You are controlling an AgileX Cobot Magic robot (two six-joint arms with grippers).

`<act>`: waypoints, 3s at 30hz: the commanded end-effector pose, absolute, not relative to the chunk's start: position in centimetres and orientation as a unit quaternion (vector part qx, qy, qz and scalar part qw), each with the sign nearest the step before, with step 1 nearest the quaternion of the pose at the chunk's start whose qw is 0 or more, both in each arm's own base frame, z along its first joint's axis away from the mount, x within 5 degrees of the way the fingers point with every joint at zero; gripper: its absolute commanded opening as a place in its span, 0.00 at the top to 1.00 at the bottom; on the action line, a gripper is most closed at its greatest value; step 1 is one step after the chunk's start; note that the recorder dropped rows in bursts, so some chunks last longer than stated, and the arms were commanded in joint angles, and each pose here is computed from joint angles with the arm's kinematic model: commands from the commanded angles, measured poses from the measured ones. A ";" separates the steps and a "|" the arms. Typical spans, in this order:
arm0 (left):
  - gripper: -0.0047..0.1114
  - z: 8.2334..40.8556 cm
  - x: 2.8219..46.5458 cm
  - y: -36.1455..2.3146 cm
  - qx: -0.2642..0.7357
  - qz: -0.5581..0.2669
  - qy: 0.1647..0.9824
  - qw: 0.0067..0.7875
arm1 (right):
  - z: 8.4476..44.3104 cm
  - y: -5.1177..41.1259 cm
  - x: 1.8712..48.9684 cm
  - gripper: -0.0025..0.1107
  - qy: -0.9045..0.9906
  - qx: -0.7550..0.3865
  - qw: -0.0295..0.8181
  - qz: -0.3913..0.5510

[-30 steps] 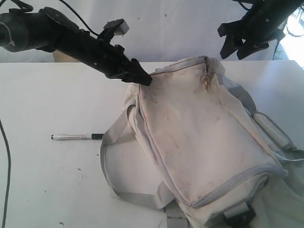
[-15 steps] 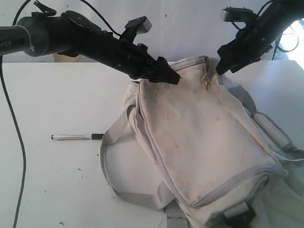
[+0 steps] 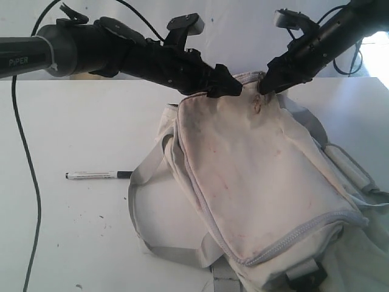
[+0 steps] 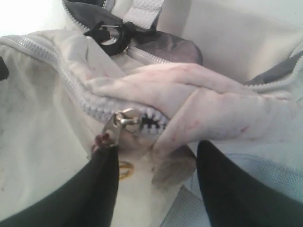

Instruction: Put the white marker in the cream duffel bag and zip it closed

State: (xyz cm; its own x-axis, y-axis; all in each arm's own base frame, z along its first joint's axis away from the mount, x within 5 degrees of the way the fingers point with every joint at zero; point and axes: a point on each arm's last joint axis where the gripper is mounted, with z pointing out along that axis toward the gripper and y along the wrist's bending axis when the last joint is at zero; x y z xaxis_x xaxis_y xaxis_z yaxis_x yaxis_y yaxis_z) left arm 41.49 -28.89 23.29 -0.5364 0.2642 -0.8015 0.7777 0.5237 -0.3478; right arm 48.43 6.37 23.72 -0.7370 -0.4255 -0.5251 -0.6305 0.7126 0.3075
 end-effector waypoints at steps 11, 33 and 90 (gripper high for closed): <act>0.26 24.2 41.3 -29.1 0.320 -0.371 0.793 0.362 | 21.9 5.8 48.8 0.56 0.910 -0.306 0.196 0.202; 0.26 24.2 41.4 -29.0 0.318 -0.366 0.794 0.367 | 24.3 6.8 48.4 0.98 0.887 -0.304 0.229 0.260; 0.96 22.7 43.4 -28.3 0.169 -0.458 0.801 0.348 | 26.5 8.8 47.7 0.98 0.862 -0.327 0.258 0.290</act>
State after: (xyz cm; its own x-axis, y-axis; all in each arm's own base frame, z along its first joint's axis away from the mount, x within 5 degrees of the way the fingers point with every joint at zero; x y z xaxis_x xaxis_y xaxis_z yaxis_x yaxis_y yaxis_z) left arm 43.56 -28.70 21.83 -0.6967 -0.0535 -0.7154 0.5819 0.5411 -0.6071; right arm 47.87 8.75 25.55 -0.6685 -0.4268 -0.6090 -0.7031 0.6296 0.3305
